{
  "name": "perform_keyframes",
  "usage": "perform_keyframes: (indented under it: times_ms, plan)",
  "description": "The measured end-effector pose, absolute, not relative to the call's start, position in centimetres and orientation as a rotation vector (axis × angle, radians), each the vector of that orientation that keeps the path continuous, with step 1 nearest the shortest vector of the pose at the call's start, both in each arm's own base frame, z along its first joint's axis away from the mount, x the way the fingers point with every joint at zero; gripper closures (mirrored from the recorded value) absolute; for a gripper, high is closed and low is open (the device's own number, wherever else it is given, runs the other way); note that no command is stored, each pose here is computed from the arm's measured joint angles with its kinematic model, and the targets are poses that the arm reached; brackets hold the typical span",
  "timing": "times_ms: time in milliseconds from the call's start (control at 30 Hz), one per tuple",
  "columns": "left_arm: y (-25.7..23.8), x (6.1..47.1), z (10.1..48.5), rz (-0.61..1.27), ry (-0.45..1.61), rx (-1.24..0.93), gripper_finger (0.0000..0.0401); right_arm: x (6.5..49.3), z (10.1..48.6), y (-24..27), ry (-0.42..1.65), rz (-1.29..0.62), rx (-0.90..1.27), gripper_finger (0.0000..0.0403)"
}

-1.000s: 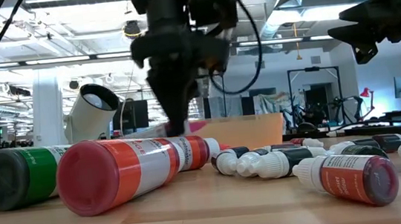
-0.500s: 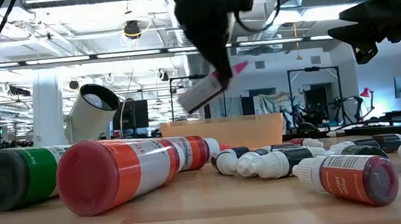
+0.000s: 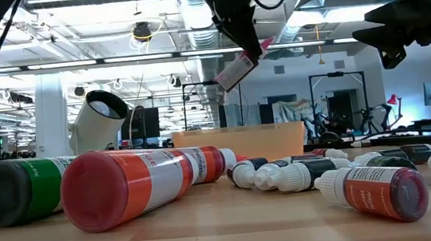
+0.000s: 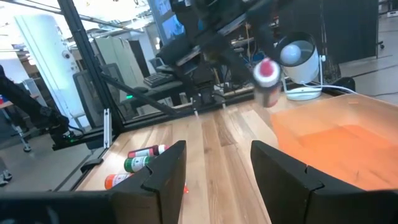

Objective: Pick & Place food coloring
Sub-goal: Put the large pink food coloring bottle into the orange bin

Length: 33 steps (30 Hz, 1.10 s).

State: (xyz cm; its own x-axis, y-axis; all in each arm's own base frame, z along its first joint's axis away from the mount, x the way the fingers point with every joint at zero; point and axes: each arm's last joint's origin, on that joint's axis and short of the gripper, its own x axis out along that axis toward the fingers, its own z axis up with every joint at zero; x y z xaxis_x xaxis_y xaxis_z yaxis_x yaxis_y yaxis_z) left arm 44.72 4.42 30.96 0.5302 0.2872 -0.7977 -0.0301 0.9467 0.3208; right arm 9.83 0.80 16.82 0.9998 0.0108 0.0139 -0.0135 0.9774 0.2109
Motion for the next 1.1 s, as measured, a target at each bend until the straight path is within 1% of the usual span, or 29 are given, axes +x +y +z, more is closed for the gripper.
perform_keyframes:
  times_ms: [267, 467, 700, 800, 933, 1100]
  plan:
    - [7.9, 43.9, 31.6, 0.248, 1.003, 0.273, 0.0286, 9.8, 16.8, 0.8, -0.01, 0.013, 0.241, 0.023]
    - [9.0, 42.3, 34.0, 0.259, 0.953, 0.27, 0.0286, 9.8, 16.7, 0.9, 0.006, 0.036, 0.241, 0.023]
    - [7.9, 38.4, 39.2, 0.233, 0.852, 0.245, 0.0286, 9.9, 16.6, 0.9, 0.019, 0.048, 0.261, 0.023]
    - [7.1, 36.7, 40.6, 0.211, 0.827, 0.223, 0.0286, 9.9, 16.6, 1.0, 0.023, 0.06, 0.261, 0.023]
    - [6.2, 34.7, 41.4, 0.193, 0.809, 0.206, 0.0286, 9.9, 16.6, 1.0, 0.023, 0.062, 0.262, 0.023]
    - [5.6, 32.7, 40.6, 0.188, 0.808, 0.2, 0.0286, 9.9, 16.6, 1.0, 0.023, 0.061, 0.263, 0.023]
